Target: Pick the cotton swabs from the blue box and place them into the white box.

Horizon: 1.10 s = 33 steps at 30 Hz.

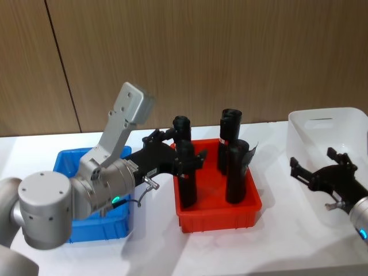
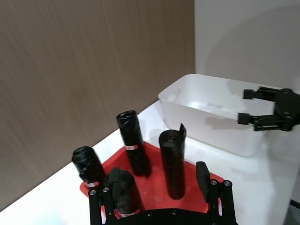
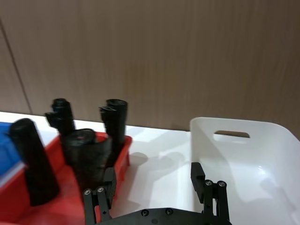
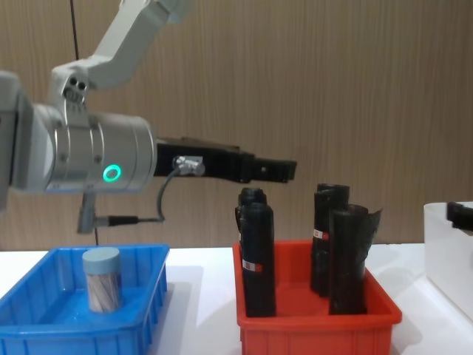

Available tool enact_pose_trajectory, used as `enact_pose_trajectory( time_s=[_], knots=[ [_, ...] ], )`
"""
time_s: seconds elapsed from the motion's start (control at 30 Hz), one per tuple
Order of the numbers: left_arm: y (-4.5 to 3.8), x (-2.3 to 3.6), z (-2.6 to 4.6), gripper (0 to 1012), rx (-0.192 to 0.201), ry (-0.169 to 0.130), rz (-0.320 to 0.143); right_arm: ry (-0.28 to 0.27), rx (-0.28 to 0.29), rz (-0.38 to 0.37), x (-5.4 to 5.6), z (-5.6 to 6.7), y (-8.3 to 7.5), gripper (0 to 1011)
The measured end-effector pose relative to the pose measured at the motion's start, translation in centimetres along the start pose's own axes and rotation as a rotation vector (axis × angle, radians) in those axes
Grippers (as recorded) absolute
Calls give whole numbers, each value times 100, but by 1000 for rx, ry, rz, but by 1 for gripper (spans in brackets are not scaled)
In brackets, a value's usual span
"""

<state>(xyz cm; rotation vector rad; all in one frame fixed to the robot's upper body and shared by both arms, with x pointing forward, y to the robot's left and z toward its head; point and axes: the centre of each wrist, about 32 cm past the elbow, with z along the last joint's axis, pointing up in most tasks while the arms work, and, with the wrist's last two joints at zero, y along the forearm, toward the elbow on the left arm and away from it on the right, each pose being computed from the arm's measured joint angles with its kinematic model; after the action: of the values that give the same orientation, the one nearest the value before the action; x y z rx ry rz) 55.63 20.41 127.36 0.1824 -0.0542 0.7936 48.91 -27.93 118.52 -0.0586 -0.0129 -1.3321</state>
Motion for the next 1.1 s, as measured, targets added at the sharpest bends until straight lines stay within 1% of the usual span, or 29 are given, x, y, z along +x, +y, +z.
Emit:
enact_pose_trajectory(
  time_s=[0.07, 0.1, 0.13, 0.17, 0.23, 0.27, 0.33, 0.37, 0.43, 0.47, 0.5, 0.57, 0.6, 0.67, 0.73, 0.77, 0.8, 0.87, 1.1],
  knots=[
    [24, -47, -70, 1004, -12, -15, 35, -2, 15, 17, -86, 1, -52, 1002],
    [30, -57, -85, 1004, -14, -18, 42, -3, 20, 22, -113, 2, -68, 1001],
    [36, -68, -100, 1004, -17, -22, 51, -4, 30, 33, -170, 5, -105, 1001],
    [49, -93, -133, 1004, -25, -29, 68, -3, 36, 39, -199, 6, -123, 1001],
    [63, -118, -169, 1004, -30, -36, 85, -4, 46, 49, -254, 11, -159, 1001],
    [76, -143, -203, 1004, -37, -42, 102, -3, 57, 60, -307, 15, -195, 1001],
    [90, -169, -235, 1004, -45, -49, 119, -3, 67, 69, -355, 23, -228, 1001],
    [96, -179, -249, 1004, -47, -52, 126, -2, 76, 77, -398, 27, -259, 1001],
    [124, -231, -313, 1004, -61, -64, 159, -1, 88, 87, -451, 37, -297, 1001],
    [124, -231, -313, 1004, -61, -64, 159, -1, 88, 87, -451, 37, -297, 1001],
    [139, -258, -347, 1004, -68, -70, 175, 0, 93, 92, -476, 41, -316, 1001],
    [153, -285, -378, 1004, -76, -75, 191, 0, 95, 95, -493, 41, -329, 1001],
    [167, -308, -405, 1004, -84, -80, 207, 0, 98, 97, -505, 43, -338, 1001],
    [183, -337, -439, 1004, -91, -85, 222, 1, 99, 99, -514, 43, -344, 1001],
    [214, -391, -499, 1004, -107, -94, 254, 1, 99, 99, -516, 44, -346, 1001],
    [214, -391, -499, 1004, -107, -94, 254, 1, 100, 99, -516, 44, -346, 1001],
    [223, -406, -516, 1004, -111, -96, 262, 1, 100, 99, -516, 44, -346, 1001],
    [253, -457, -569, 1004, -128, -105, 290, 1, 100, 100, -517, 45, -347, 1001],
    [307, -549, -658, 1004, -158, -116, 338, 1, 100, 100, -516, 46, -347, 1002]
  ],
)
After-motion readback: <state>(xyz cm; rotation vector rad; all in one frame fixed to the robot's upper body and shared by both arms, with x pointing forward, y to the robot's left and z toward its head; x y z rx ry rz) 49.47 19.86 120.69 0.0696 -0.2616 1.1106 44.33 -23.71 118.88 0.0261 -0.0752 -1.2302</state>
